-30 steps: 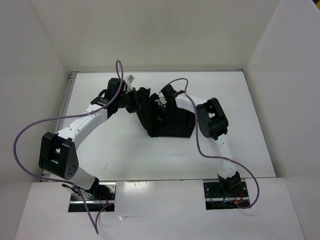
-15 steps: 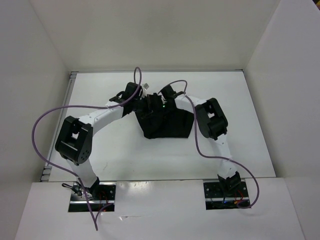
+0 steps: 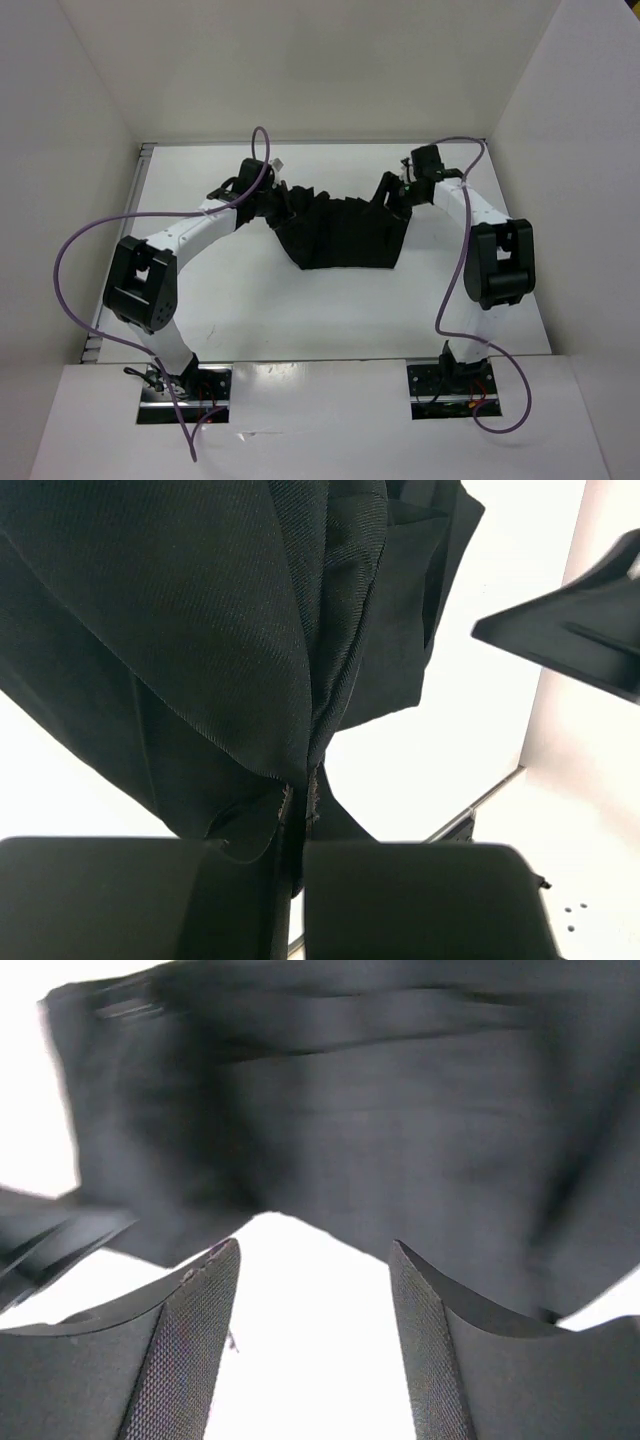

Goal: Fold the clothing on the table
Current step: Fold the skirt

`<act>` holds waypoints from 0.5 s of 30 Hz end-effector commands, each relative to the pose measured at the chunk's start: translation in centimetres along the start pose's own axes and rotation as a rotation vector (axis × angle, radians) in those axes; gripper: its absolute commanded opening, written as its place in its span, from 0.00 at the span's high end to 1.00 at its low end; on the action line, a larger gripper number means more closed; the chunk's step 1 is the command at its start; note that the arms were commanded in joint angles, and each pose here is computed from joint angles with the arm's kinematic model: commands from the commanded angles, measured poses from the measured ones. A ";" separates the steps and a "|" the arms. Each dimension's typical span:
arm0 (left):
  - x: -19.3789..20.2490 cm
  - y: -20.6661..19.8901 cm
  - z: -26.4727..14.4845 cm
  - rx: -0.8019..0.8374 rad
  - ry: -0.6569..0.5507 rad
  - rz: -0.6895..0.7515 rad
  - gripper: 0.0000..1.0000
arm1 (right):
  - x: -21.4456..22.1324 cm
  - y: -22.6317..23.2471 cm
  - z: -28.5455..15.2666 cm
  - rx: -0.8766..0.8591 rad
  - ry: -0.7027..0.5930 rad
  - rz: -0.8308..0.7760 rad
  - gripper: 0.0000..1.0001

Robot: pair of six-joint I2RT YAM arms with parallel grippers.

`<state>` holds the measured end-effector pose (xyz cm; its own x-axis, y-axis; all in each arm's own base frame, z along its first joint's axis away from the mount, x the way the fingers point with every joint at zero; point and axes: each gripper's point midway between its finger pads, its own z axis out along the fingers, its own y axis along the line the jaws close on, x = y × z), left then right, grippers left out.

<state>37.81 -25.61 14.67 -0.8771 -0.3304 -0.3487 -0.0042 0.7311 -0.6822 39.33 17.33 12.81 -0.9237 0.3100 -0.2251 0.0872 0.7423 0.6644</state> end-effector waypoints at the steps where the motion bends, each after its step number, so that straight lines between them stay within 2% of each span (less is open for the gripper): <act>1: -0.5 -0.8 -0.2 0.019 -0.012 0.034 1.00 | 0.9 -6.5 -0.3 0.248 -0.006 0.079 0.33; 3: -0.5 -0.8 -0.2 0.019 -0.012 0.034 1.00 | 0.2 -9.0 -0.8 0.321 -0.038 0.112 0.32; 7: -0.5 -0.8 -0.2 0.019 -0.012 0.034 1.00 | 0.4 -12.8 -0.3 0.417 -0.017 0.150 0.32; 15: -0.5 -2.2 0.4 0.044 -0.001 0.044 1.00 | 2.0 -13.6 3.8 0.343 0.098 0.174 0.37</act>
<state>37.73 -25.91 14.70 -0.8806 -0.3242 -0.3455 -0.0031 0.7331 -0.6801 37.90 8.84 2.07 -0.8918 0.4459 -0.0772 0.3833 0.8350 0.3947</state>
